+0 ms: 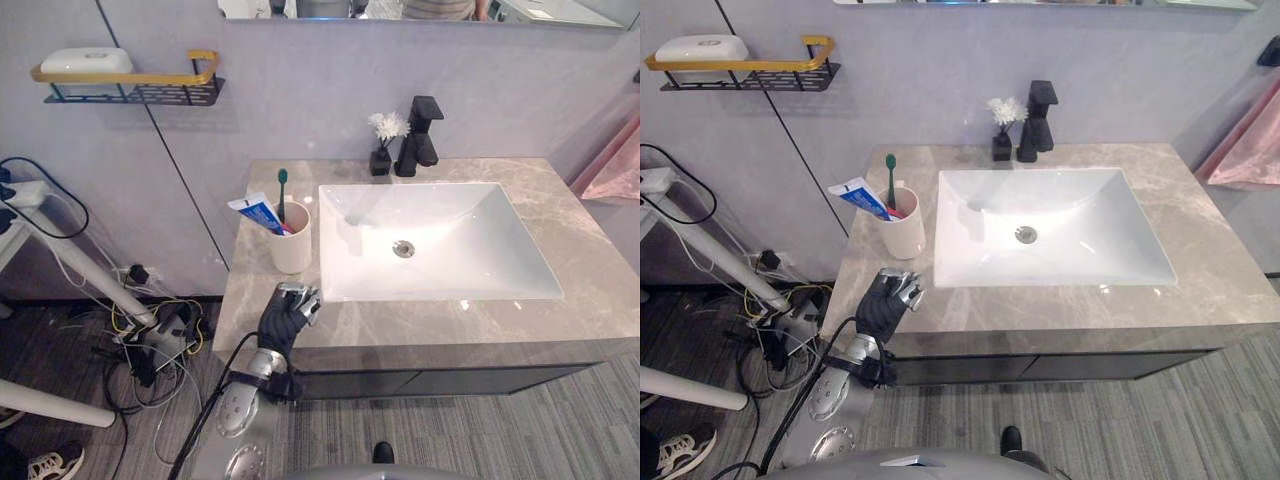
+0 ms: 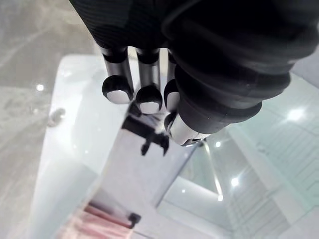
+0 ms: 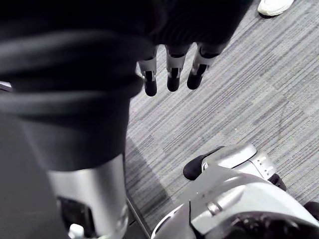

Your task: Organize washtable

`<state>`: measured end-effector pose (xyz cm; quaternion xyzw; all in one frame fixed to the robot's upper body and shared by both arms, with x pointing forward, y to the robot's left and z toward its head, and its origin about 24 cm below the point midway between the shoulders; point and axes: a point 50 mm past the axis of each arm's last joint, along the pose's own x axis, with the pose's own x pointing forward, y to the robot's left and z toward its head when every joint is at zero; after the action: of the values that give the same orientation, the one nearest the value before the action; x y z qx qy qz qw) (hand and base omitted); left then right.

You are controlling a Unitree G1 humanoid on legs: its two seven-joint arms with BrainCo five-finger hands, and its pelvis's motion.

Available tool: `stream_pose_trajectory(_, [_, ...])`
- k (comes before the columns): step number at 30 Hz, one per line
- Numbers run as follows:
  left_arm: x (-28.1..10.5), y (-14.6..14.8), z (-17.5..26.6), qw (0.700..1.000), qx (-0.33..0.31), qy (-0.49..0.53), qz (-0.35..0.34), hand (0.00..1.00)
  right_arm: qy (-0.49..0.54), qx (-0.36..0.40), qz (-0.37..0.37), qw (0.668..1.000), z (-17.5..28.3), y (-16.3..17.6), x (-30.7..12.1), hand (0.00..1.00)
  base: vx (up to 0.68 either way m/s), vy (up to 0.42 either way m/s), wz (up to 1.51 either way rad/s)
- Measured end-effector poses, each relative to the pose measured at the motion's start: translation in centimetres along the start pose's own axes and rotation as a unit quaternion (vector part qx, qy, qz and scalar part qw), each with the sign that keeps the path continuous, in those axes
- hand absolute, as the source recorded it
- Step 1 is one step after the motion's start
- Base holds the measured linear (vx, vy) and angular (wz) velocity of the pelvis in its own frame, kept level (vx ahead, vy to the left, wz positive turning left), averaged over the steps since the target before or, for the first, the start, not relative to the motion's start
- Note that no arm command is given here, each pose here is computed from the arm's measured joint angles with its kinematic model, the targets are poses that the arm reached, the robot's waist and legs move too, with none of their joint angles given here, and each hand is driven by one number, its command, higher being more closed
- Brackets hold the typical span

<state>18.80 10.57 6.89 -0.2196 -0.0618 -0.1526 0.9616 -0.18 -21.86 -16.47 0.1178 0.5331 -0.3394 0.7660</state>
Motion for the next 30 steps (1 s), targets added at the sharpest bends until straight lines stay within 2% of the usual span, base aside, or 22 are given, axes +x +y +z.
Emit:
stream_pose_trajectory(13, [1.0, -1.0, 0.5, 1.0, -0.008, -0.018, -0.007, 1.0, -0.001, -0.003, 0.0, 1.0, 0.0, 0.0, 0.0, 0.0, 0.0, 0.0, 0.0])
stream_pose_trajectory(20, [1.9, 0.5, -2.6, 0.999, 0.011, 0.043, 0.02, 1.0, -0.002, -0.004, -0.002, 1.0, 0.1, 0.0, 0.0, 0.0, 0.0, 0.0, 0.0])
stream_pose_trajectory(30, [2.9, 1.5, -3.1, 0.997, 0.026, 0.055, 0.048, 1.0, -0.002, -0.003, -0.004, 1.0, 0.1, 0.0, 0.0, 0.0, 0.0, 0.002, -0.04])
